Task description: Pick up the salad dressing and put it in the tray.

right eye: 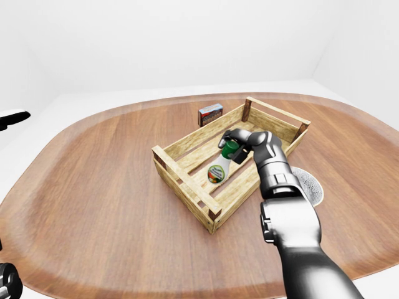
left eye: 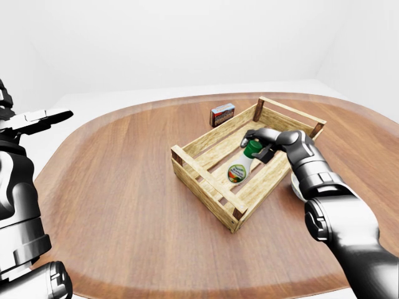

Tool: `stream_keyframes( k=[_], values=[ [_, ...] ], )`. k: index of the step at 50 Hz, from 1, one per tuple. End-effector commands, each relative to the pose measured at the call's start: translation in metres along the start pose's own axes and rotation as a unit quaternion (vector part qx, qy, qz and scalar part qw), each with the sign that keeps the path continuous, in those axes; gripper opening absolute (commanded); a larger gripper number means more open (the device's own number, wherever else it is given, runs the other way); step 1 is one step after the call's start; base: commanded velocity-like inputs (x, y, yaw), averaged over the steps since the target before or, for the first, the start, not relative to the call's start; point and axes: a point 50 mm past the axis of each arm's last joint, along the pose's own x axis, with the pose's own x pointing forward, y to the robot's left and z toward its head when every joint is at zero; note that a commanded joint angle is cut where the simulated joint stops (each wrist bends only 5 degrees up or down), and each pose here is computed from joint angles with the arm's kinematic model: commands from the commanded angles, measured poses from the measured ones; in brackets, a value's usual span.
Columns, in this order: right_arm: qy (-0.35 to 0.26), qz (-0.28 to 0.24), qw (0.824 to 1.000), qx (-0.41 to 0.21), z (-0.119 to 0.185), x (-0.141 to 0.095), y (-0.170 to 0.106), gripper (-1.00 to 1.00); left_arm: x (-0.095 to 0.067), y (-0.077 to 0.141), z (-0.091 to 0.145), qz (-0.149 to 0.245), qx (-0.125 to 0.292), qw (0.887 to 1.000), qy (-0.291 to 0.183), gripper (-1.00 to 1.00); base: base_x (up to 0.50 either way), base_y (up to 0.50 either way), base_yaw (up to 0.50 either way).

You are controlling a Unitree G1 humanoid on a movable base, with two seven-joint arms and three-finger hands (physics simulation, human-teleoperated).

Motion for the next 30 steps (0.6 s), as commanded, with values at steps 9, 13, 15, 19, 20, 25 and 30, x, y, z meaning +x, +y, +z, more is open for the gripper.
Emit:
stream_keyframes(
  k=[9,13,15,19,20,25,30],
  values=[
    [0.095,0.016,0.995,0.023,-0.055,0.01,0.028,-0.99,0.0,0.001,-0.001,0.001,0.001,1.0,0.002,1.0,0.0,0.0,0.0],
    [0.089,0.019,0.995,0.028,-0.053,0.01,0.029,-1.0,0.001,0.001,-0.002,0.001,0.001,1.0,0.005,1.0,0.0,0.0,0.0],
    [0.089,0.016,0.996,0.023,-0.051,0.01,0.027,-1.0,0.001,0.0,-0.003,0.002,0.001,1.0,0.006,1.0,0.0,0.0,0.0],
    [0.088,0.006,0.996,0.015,-0.047,0.008,0.021,-0.99,0.001,0.001,-0.003,0.002,0.001,1.0,0.008,1.0,0.0,0.0,0.0],
    [0.088,0.002,0.996,0.013,-0.046,0.008,0.02,-0.99,0.001,0.001,-0.004,0.002,0.001,1.0,0.008,1.0,0.0,0.0,0.0],
    [0.083,-0.088,0.993,-0.009,-0.036,0.004,0.002,-0.99,0.001,0.001,-0.004,0.002,0.001,1.0,0.01,1.0,0.0,0.0,0.0],
    [0.071,-0.167,0.983,0.01,-0.035,0.0,-0.01,-1.0,0.001,0.001,-0.004,0.001,0.002,1.0,0.009,1.0,0.0,0.0,0.0]
  ],
)
